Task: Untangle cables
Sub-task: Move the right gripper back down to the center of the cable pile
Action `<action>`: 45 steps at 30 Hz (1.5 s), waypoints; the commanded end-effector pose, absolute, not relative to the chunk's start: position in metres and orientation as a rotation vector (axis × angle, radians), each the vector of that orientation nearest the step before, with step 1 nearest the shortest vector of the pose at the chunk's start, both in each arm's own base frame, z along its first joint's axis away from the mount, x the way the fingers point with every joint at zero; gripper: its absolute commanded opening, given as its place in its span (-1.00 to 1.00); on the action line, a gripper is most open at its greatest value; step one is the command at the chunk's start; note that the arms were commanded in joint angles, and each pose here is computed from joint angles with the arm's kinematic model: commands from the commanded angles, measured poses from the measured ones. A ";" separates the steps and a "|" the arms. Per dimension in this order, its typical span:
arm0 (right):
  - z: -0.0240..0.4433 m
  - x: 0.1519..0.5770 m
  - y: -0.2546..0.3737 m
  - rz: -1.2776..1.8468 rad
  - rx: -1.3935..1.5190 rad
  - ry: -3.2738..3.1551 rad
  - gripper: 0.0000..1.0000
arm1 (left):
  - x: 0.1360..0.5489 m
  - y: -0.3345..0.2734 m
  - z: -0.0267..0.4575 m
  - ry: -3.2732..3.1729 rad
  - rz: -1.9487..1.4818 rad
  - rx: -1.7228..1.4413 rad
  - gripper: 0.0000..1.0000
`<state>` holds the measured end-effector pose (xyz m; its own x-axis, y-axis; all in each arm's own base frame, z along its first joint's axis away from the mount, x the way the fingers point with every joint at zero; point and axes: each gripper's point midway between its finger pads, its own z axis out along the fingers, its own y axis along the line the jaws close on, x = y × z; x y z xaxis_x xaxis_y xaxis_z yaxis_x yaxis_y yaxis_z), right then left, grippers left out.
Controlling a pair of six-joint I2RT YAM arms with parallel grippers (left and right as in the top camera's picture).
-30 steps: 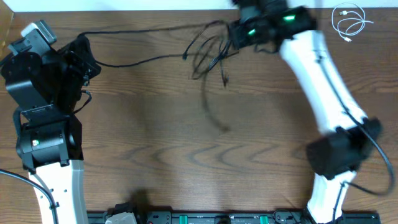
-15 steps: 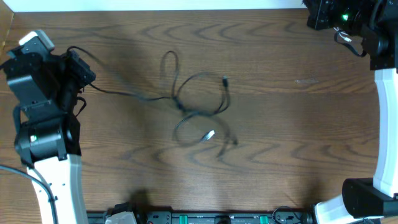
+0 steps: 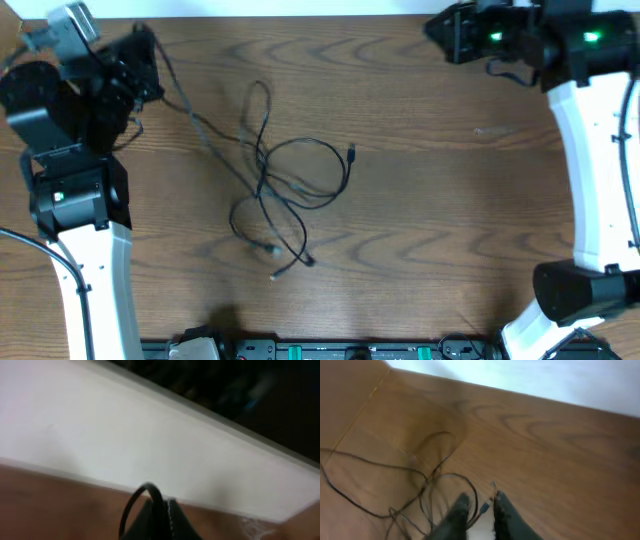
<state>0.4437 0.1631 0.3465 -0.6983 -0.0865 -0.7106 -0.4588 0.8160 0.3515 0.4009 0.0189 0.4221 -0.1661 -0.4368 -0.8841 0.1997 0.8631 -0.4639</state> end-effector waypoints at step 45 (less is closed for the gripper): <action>0.148 0.433 0.384 1.287 -0.426 2.654 0.83 | 0.342 -0.021 0.563 1.181 -1.128 -0.134 -0.86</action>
<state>0.4374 0.3750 0.1488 -0.9341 -0.1831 -0.3066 -0.3500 0.6399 0.6842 0.3491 -0.0165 0.5565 -0.0637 -0.7682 -0.6370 0.6025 0.4793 -0.6382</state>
